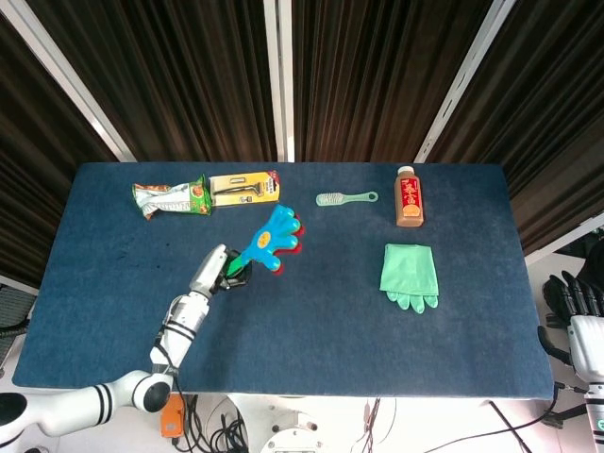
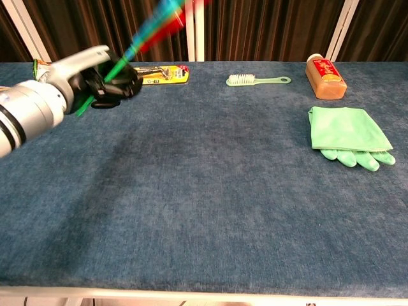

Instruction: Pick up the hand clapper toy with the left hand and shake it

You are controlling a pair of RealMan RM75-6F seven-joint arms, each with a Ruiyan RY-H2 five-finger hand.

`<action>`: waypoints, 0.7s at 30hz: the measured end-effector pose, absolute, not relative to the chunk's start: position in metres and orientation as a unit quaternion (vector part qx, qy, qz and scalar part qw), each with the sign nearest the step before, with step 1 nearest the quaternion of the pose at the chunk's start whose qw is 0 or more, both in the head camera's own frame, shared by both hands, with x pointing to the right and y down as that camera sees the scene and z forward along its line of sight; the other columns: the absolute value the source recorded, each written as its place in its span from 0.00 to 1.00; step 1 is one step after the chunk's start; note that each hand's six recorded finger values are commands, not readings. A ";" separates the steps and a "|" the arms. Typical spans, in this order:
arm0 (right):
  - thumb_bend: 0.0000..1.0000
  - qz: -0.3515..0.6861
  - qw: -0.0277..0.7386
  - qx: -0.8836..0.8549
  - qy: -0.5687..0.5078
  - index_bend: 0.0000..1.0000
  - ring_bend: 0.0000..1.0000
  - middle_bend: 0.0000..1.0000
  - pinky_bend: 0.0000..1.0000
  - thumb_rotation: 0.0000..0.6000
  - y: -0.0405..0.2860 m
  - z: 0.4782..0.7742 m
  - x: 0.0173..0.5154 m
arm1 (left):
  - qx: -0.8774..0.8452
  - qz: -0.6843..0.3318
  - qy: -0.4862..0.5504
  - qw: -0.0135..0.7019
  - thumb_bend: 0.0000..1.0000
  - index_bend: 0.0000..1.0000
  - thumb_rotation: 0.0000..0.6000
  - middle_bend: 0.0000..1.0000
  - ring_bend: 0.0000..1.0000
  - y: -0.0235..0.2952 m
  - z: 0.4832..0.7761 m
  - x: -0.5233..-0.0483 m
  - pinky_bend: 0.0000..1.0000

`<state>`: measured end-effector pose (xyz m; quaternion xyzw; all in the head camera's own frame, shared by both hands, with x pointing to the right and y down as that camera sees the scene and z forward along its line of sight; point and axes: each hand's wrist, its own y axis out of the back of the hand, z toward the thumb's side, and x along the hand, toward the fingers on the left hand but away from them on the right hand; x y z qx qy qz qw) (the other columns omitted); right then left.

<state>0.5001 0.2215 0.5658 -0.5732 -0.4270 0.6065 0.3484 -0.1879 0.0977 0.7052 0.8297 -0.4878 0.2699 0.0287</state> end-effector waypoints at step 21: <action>0.31 0.612 0.348 -0.575 -0.418 0.00 0.00 0.00 0.00 1.00 0.222 0.568 0.494 | 0.856 0.240 -0.458 -0.027 0.67 1.00 1.00 1.00 1.00 0.082 0.688 -0.229 1.00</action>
